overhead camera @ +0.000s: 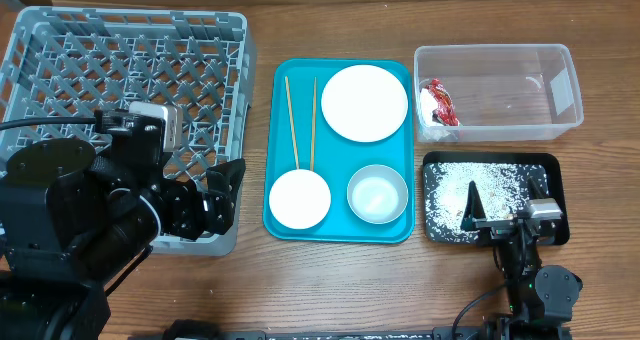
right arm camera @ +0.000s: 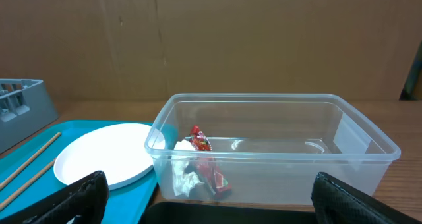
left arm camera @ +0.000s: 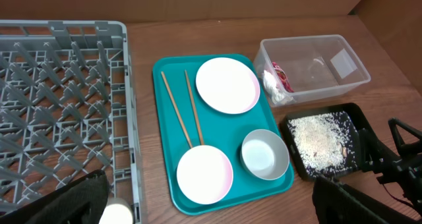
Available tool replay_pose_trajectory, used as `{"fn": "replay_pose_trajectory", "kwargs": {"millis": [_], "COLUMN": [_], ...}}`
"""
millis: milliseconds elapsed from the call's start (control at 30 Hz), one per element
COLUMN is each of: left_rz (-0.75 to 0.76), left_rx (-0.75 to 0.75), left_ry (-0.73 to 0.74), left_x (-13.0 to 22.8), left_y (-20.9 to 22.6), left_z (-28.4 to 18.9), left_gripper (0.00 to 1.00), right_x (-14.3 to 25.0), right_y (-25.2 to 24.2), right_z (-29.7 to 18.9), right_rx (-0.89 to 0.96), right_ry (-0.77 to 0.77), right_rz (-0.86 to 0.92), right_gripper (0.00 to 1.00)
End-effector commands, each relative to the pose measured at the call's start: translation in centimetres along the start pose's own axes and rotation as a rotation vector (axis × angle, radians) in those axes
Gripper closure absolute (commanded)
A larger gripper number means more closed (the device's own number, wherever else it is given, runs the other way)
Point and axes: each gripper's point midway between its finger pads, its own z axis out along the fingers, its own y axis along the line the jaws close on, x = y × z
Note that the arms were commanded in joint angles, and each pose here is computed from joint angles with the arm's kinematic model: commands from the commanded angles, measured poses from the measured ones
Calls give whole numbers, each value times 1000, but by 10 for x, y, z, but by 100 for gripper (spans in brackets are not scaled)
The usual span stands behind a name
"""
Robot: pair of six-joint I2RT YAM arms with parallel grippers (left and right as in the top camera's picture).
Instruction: Sort waste into correct bins and load items into the dishwasher
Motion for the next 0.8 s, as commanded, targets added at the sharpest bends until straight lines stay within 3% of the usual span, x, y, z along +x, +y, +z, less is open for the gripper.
{"fn": "replay_pose_trajectory", "kwargs": {"millis": [0, 133, 400, 567, 700, 767], "left_rz": [12, 6, -173, -182, -236, -248], "left_rx": [14, 18, 164, 74, 55, 53], "left_ry": [-3, -5, -108, -152, 26, 177], "left_x": [-1, -1, -31, -41, -17, 8], "left_y": [-3, -4, -28, -12, -5, -6], "left_z": [-1, -1, -5, -1, 39, 70], "left_gripper": [0, 0, 0, 0, 0, 8], "right_x": [1, 1, 1, 1, 1, 1], "right_y": [0, 0, 0, 0, 0, 0], "right_z": [0, 0, 0, 0, 0, 0], "right_rx": [-2, -2, -2, -2, -2, -2], "right_ry": [-7, -7, -7, -7, -7, -7], "right_rz": [-2, -2, -2, -2, -2, -2], "right_gripper": [0, 0, 0, 0, 0, 0]}}
